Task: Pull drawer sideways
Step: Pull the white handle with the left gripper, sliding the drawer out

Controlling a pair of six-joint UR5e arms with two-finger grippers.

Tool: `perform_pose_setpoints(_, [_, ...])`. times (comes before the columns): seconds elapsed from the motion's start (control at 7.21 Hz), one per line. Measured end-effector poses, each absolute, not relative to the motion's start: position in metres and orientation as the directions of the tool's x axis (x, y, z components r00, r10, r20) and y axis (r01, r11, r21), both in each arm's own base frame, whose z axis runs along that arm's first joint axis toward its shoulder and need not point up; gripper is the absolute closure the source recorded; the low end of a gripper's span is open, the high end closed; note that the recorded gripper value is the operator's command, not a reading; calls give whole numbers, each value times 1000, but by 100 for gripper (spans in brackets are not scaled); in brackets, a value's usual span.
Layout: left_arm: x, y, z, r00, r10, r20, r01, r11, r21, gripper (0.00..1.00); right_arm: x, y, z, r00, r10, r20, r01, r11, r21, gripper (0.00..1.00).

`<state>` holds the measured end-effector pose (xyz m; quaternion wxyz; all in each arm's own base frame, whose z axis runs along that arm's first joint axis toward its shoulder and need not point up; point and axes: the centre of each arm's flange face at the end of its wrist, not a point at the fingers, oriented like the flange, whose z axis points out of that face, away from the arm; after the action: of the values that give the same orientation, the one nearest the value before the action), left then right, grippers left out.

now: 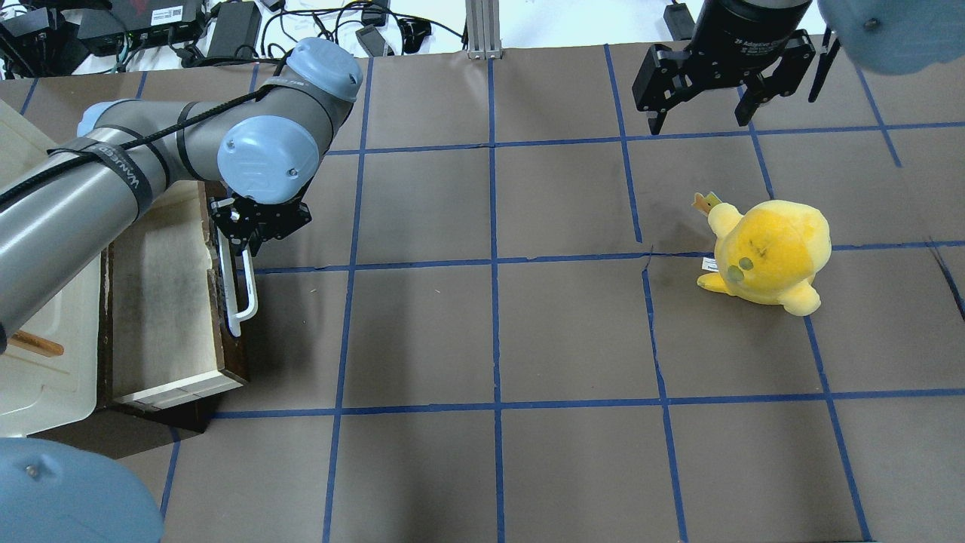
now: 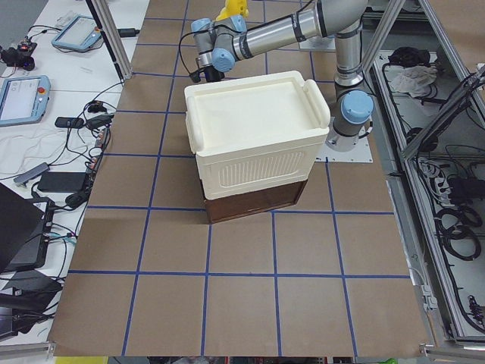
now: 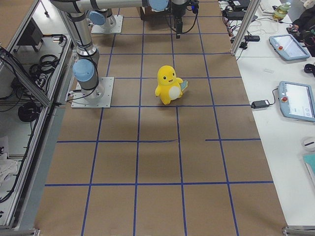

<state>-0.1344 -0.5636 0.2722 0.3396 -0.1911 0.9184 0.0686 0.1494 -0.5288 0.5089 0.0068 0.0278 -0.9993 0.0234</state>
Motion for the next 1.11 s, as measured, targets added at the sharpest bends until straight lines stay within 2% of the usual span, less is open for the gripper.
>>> perform_pose_setpoints(0.83, [-157, -566, 271, -712, -311, -630, -398, 918, -3, 99, 149, -529, 509, -998, -54, 15, -55, 997, -46, 0])
perform_pose_setpoints(0.97, [-158, -566, 271, -713, -310, -629, -396, 918, -3, 60, 149, -529, 509, -998, -55, 15, -55, 997, -46, 0])
perform_pose_setpoints(1.11, [-159, -566, 272, -714, -309, -629, -395, 919, -4, 1, 149, -529, 509, -998, -54, 15, -55, 997, -46, 0])
